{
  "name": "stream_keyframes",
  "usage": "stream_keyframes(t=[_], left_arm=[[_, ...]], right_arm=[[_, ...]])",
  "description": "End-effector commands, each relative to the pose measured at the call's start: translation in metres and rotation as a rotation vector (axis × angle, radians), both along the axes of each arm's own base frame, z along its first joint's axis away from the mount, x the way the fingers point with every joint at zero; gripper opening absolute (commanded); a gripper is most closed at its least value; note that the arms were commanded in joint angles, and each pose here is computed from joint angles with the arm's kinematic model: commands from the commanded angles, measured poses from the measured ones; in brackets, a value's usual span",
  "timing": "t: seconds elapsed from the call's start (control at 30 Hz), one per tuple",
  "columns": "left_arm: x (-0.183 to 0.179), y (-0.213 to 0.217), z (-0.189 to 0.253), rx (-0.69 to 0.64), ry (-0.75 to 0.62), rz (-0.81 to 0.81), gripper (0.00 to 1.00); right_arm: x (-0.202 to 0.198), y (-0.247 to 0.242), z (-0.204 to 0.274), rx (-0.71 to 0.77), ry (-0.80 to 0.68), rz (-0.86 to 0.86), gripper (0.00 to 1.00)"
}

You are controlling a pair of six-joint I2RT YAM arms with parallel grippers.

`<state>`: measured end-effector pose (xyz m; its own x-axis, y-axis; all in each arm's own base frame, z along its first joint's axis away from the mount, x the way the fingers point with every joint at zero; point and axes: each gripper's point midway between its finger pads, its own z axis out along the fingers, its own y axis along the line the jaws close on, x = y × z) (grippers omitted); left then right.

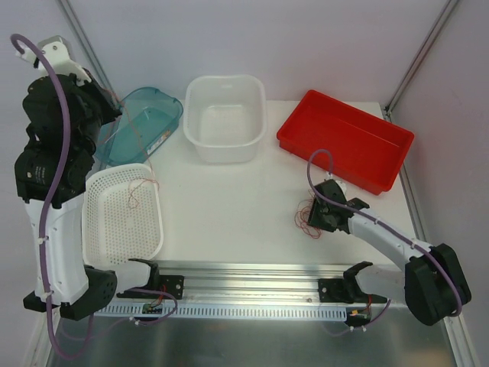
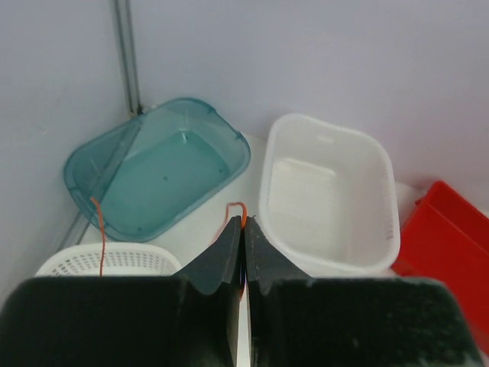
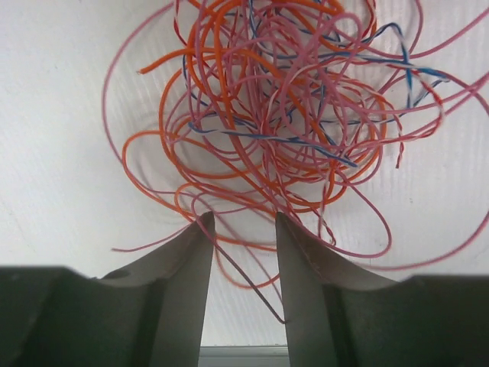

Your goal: Untangle the cables

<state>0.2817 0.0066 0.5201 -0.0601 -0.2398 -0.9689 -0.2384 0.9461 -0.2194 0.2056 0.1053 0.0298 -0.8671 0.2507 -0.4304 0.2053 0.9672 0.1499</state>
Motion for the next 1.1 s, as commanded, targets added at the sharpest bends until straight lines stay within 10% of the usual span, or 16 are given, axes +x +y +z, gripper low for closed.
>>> stream_keyframes(t=[0.0, 0.5, 1.07], left_arm=[[0.015, -0.050, -0.028, -0.066, 0.038, -0.259, 0.00], [-0.021, -0.097, 0.022, -0.161, -0.125, -0.548, 0.01], [-0.066, 0.049, 0.013, -0.055, -0.196, 0.235, 0.02]], right_arm=[[0.011, -0.002, 0.029, -0.036, -0.078, 0.053, 0.44], [0.015, 0.060, 0.121, 0.053, -0.368, 0.403, 0.89], [0.002, 0.078, 0.124, 0.085, -0.376, 0.515, 0.91]])
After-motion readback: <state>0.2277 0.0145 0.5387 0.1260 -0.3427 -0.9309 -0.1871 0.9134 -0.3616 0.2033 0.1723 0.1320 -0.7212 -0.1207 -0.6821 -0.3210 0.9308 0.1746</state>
